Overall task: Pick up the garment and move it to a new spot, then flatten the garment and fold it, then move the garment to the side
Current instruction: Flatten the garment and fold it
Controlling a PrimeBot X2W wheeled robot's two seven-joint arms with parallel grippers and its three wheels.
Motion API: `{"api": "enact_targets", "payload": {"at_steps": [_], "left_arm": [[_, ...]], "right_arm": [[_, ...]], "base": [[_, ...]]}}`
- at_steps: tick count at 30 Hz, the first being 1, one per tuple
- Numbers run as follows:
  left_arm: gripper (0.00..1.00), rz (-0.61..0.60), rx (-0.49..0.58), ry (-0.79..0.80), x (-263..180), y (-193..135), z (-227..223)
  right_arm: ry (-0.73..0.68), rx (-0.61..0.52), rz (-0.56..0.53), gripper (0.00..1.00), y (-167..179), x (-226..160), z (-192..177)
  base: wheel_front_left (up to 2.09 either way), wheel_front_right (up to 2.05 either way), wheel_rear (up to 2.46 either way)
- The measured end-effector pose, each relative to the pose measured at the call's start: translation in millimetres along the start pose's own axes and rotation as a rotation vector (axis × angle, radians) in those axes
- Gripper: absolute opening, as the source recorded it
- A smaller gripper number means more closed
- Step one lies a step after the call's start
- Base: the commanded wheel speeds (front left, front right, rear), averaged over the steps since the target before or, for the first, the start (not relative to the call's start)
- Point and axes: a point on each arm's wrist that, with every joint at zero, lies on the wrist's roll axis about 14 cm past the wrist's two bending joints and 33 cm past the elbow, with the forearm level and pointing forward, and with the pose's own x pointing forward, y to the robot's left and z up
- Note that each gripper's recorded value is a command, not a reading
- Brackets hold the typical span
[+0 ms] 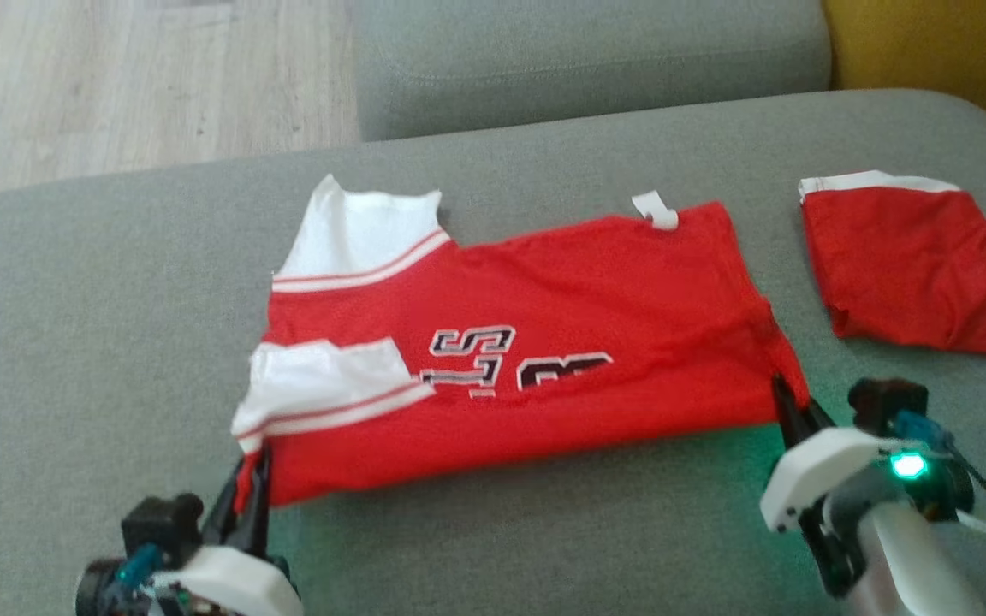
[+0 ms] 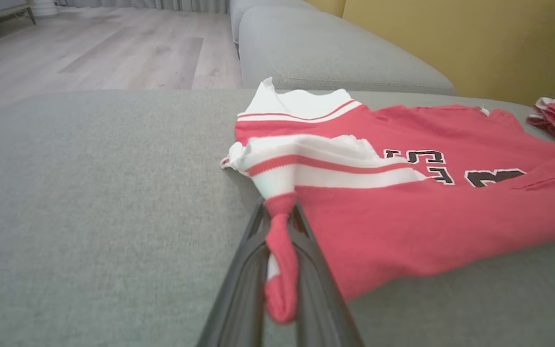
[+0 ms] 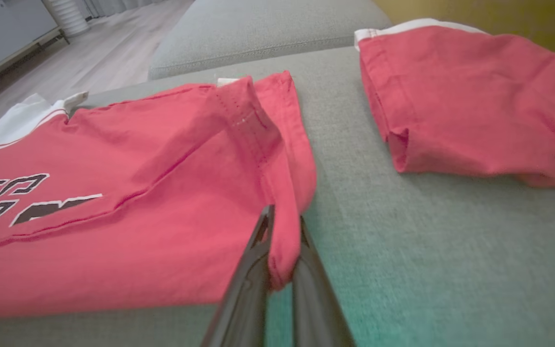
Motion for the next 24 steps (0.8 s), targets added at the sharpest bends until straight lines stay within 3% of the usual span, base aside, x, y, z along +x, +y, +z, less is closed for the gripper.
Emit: {"api": "enact_targets", "payload": {"at_steps": [8, 9, 10, 11, 12, 24], "left_arm": [[0.00, -0.002, -0.011, 0.051, -13.7, -4.9, -13.2], [0.00, 0.000, -0.012, 0.052, -13.3, -4.8, -13.6], [0.00, 0.000, -0.012, 0.054, -12.8, -4.7, -14.2], [0.45, 0.001, -0.011, 0.055, -12.1, -4.4, -14.6], [1.00, 0.004, -0.010, 0.048, -11.0, -3.6, -13.4], [1.00, 0.037, -0.001, -0.177, 17.7, 7.1, 44.6]], "right_arm": [[0.050, 0.029, -0.013, 0.00, -2.9, -18.7, -15.5], [0.039, 0.030, -0.015, 0.42, -3.7, -18.9, -12.2], [0.024, 0.030, -0.018, 1.00, -4.7, -18.5, -7.7], [0.009, 0.031, -0.018, 1.00, -4.9, -17.9, -2.7], [-0.007, 0.035, -0.016, 1.00, -4.7, -17.1, 2.5], [-0.256, 0.049, -0.041, 1.00, -15.8, -10.7, 68.9]], "base": [[0.00, 0.00, 0.00], [0.00, 0.00, 0.00], [0.00, 0.00, 0.00], [0.00, 0.00, 0.00], [0.00, 0.00, 0.00], [0.00, 0.00, 0.00]]}}
